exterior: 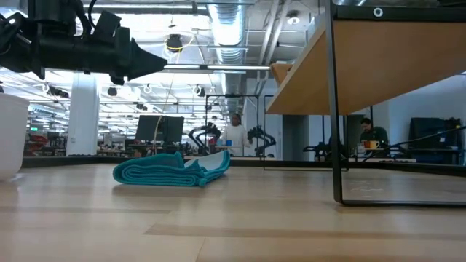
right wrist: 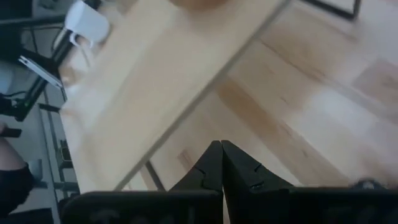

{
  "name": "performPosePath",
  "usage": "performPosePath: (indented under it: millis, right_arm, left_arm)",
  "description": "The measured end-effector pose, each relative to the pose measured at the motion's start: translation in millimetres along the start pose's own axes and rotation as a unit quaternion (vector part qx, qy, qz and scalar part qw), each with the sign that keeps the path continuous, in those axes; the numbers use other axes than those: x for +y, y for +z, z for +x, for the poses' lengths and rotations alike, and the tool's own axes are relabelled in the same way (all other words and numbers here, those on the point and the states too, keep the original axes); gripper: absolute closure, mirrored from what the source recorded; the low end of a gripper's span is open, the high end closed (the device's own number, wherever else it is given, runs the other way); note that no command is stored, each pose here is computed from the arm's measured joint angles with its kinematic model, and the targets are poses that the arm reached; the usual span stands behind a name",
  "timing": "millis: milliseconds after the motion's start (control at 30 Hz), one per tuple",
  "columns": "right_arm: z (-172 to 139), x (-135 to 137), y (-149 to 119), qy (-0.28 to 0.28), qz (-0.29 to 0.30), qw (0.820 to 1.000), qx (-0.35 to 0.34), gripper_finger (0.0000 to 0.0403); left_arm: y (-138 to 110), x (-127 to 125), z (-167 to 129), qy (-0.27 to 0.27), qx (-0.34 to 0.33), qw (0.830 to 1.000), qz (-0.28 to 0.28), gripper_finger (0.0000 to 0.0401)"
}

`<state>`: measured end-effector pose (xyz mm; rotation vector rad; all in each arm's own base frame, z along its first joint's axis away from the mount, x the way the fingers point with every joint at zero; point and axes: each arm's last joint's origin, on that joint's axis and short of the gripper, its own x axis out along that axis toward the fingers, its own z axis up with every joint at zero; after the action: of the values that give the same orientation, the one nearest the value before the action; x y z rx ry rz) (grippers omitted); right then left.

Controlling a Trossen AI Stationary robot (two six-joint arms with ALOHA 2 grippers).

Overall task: Stack small to large cups/mugs on shelf
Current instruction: Put the black mug on the shelf

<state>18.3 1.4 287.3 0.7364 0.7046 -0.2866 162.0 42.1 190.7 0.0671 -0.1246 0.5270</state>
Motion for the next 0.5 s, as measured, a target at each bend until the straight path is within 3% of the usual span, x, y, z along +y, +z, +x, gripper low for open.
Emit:
performPosePath:
  millis: [267,500]
  right_arm:
    - [-0.3,4.1,5.8,0.031,-0.009,0.999,-0.024,0.0376]
    - [-0.3,5.9,4.7,0.064,-0.01,0.998,-0.006,0.0329]
  left_arm:
    - [0.1,0.0,0.1,0.0,0.0,1.0,0.003,0.026]
    - [0.4,0.1,0.1,0.002,-0.002,1.0,0.004,0.026]
